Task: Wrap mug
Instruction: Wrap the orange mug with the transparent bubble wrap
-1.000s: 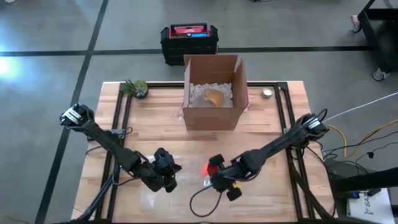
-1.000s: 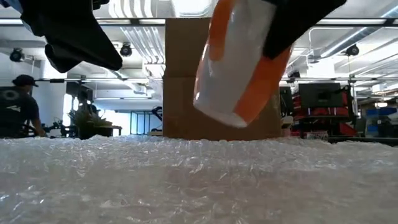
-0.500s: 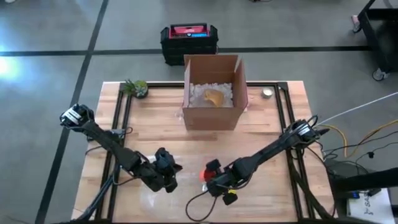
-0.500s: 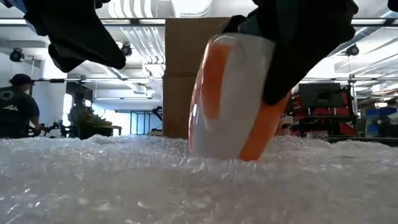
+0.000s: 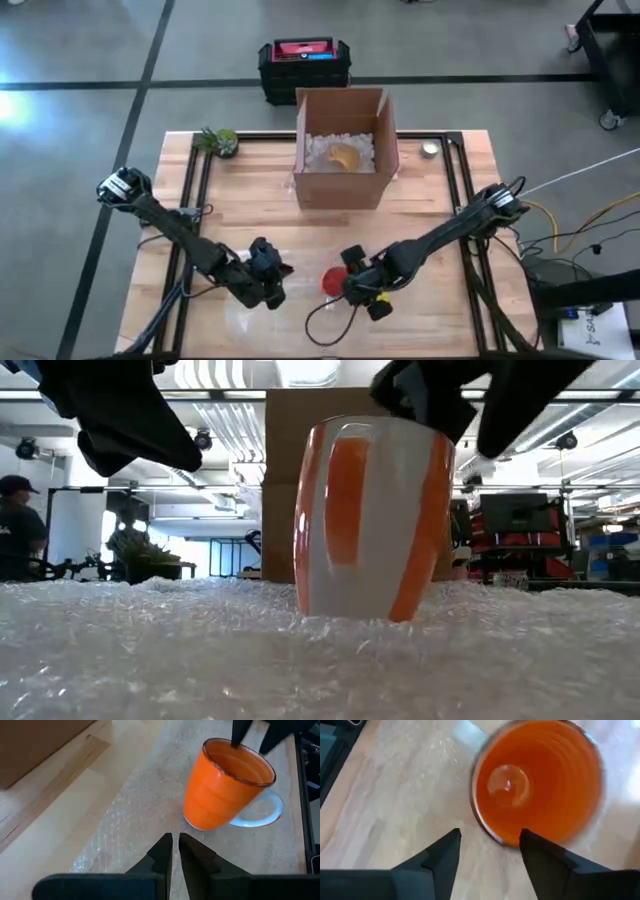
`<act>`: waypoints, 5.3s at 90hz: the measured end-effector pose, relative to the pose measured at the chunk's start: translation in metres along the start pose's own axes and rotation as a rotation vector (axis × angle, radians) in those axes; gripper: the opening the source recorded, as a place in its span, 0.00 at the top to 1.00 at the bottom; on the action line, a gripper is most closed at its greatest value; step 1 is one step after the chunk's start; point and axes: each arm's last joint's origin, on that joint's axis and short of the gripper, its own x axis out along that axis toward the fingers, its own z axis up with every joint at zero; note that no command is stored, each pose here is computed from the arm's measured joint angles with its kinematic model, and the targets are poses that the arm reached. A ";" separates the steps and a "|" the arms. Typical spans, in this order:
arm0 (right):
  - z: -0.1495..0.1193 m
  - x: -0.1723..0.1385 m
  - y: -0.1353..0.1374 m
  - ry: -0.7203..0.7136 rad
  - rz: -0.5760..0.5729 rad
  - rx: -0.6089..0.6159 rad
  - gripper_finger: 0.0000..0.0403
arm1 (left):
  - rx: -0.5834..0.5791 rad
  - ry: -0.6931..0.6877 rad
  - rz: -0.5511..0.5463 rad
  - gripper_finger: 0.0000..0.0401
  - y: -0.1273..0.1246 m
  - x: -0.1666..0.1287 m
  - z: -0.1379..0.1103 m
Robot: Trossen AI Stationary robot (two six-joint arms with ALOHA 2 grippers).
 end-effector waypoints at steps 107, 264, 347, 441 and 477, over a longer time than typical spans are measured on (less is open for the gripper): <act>-0.187 0.031 0.069 0.218 -0.037 0.523 0.57 | 0.009 -0.018 0.052 0.95 0.002 0.013 -0.005; -0.001 0.053 0.012 -0.481 -0.286 -0.019 0.99 | 0.051 -0.147 -0.149 0.95 -0.052 0.071 0.039; 0.001 -0.035 0.013 -0.045 -0.268 0.014 0.63 | 0.095 0.012 -0.093 0.95 -0.052 0.087 0.022; -0.021 0.027 0.004 -0.544 -0.155 0.045 1.00 | 0.063 -0.042 -0.125 0.95 -0.055 0.087 0.029; -0.019 0.049 0.007 -0.499 -0.136 0.050 1.00 | 0.043 -0.052 -0.186 0.95 -0.058 0.067 0.043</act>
